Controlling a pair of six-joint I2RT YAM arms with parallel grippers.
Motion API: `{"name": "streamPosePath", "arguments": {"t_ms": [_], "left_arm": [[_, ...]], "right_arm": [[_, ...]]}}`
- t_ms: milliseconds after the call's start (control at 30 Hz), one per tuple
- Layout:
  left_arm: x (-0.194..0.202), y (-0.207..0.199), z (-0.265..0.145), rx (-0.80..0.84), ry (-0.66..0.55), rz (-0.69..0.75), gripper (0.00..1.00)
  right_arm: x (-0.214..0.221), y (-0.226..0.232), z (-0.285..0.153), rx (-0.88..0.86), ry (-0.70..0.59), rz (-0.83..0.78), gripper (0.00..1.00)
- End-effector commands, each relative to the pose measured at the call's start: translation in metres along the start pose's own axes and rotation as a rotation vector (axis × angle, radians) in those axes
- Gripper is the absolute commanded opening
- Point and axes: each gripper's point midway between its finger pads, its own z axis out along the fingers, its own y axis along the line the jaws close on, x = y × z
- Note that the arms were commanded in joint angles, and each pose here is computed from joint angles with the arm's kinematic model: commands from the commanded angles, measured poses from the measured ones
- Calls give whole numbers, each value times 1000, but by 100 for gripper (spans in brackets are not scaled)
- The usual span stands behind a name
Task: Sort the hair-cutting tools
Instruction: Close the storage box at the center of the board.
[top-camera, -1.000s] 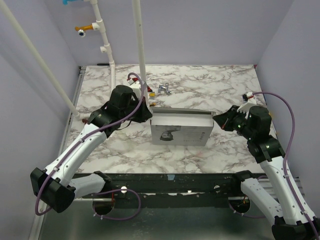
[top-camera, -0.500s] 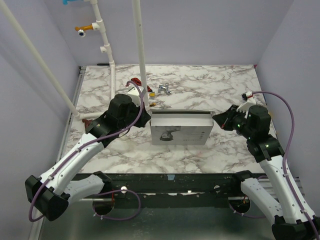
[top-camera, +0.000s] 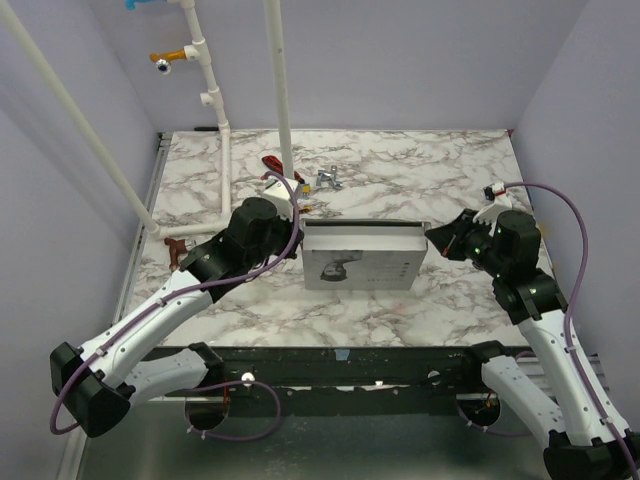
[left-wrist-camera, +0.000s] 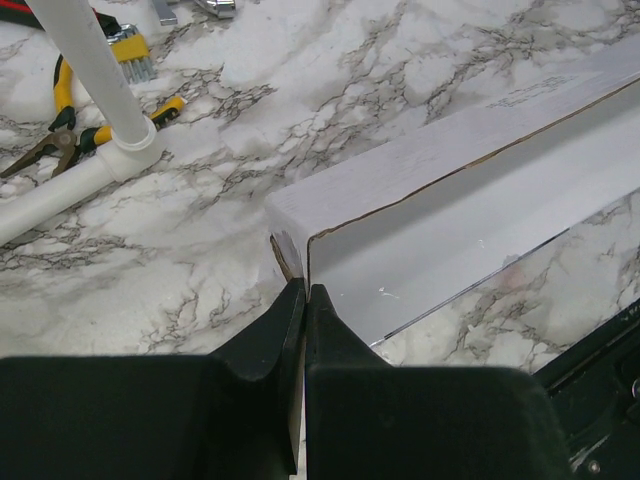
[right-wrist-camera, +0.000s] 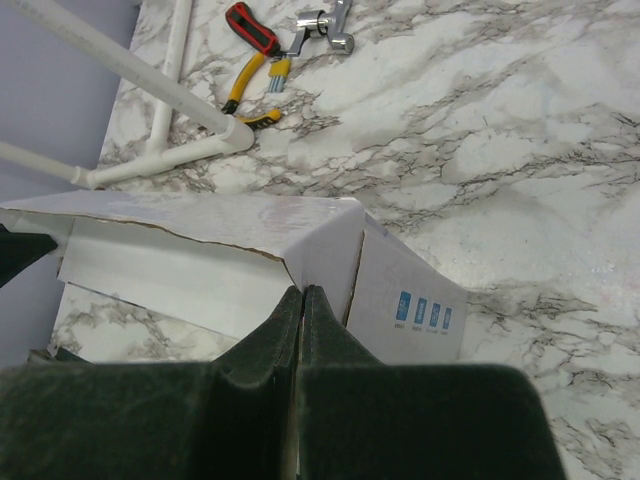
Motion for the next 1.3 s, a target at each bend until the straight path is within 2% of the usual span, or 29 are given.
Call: {"name": "streamPosePath", "arguments": {"t_ms": [0,167,467,567,667,833,1100,1267], "left_arm": [[13,-27,7,83,17,-37,0],[16,-33,9,98,7,-77,0],[69,-19,25,33,76,-75,0],[67,-19,18,42,51,-80,11],[58,-20,7,53,9,-78,28],[44,-19,-8,58,-30,-70,45],[38,-17,-20,56,-51,-65,55],[31,-15,-28,49,-74,-64,60]], "right_arm": [[26,2,4,-32,95,45,1],[28,0,4,-32,97,46,1],[35,-9,0,5,99,40,1],[33,-9,-4,16,93,35,3],[29,-9,-8,29,85,32,13],[25,-9,-13,46,75,31,30],[18,-6,-22,57,62,35,53],[12,-3,-29,60,43,31,59]]}}
